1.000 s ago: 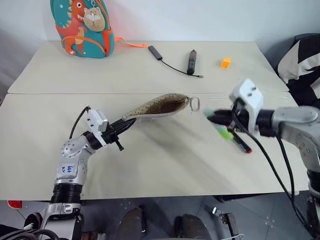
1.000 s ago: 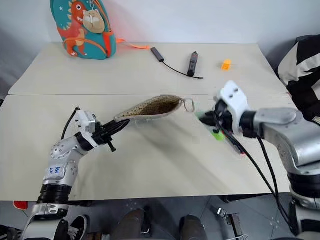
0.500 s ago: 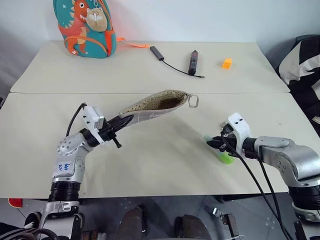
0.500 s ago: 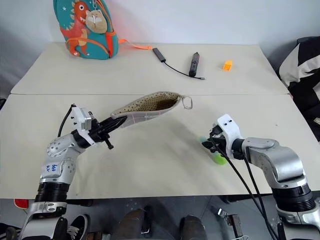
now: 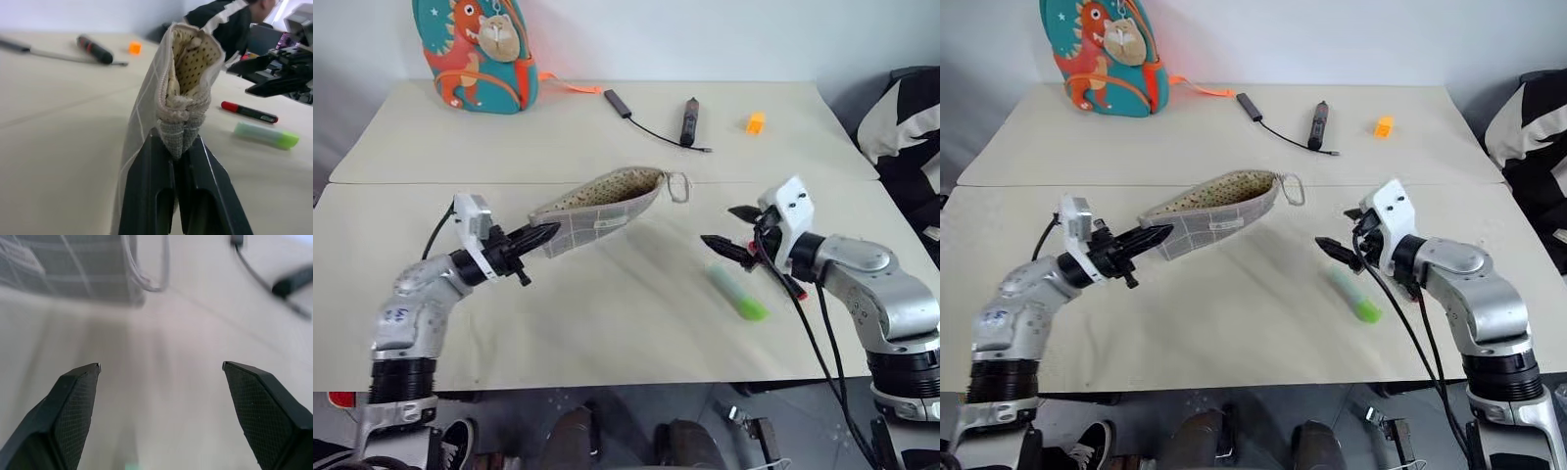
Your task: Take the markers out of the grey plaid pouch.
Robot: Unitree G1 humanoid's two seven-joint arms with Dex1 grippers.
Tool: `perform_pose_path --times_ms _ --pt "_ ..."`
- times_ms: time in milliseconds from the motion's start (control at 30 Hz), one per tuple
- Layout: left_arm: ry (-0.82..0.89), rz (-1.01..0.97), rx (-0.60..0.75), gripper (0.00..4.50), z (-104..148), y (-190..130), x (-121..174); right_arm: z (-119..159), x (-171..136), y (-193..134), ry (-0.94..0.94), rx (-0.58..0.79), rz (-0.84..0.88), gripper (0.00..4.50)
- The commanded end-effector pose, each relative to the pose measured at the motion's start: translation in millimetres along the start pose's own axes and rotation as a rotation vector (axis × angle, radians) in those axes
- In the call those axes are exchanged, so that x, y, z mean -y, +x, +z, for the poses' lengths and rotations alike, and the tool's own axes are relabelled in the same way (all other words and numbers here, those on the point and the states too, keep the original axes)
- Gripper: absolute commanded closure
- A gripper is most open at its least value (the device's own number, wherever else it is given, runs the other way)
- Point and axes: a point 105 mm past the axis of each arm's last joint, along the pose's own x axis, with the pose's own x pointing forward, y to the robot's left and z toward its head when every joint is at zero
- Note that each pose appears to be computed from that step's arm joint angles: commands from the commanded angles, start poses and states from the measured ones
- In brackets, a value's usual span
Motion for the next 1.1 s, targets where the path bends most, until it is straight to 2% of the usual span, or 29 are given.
perform_pose_path --times_ms 33,167,267,367,500,633,667,733,933,967,1000,1100 --pt "-0.134 -0.016 0.051 4.5 24.8 -5.6 7.8 22.3 -10.1 -3.0 -0.091 0.127 0.03 0.3" --pt "-0.374 0.1 0.092 4.5 22.7 -15.4 -11.9 16.8 -33.7 -0.1 -0.11 0.134 0.124 0.3" --pt "-0.489 0.152 0.163 4.5 27.4 -21.6 -23.4 20.4 -41.5 2.4 -0.103 0.154 0.144 0.3" --pt "-0.608 0.26 0.156 4.5 15.4 -40.4 -43.2 21.5 -46.5 4.7 -0.115 0.157 0.16 0.3" --pt "-0.594 0.338 0.053 4.5 -13.4 -58.3 -46.8 22.7 -46.7 5.1 -0.093 0.163 0.167 0.3" --pt "-0.643 0.427 0.061 4.5 -26.0 -67.4 -56.3 21.2 -48.3 7.0 -0.106 0.156 0.176 0.3" --pt "-0.649 0.451 0.052 3.93 -29.8 -69.5 -58.6 20.7 -49.0 7.6 -0.109 0.154 0.179 0.26" --pt "-0.623 0.482 0.042 3.45 -33.3 -73.5 -62.2 20.4 -50.5 9.0 -0.11 0.152 0.186 0.26" --pt "-0.513 0.47 0.083 1.57 -17.7 -77.3 -62.7 21.2 -50.5 10.7 -0.109 0.155 0.189 0.26" --pt "-0.425 0.487 0.045 1.18 -17.1 -82.3 -62.2 21.1 -49.9 10.4 -0.11 0.154 0.187 0.26" --pt "-0.359 0.478 0.011 0.96 -16.8 -86.3 -58.9 21.0 -49.4 9.7 -0.115 0.153 0.186 0.26" --pt "-0.183 0.45 -0.034 0.96 -10.1 -96.9 -52.1 18.8 -46.9 4.0 -0.117 0.148 0.186 0.26"
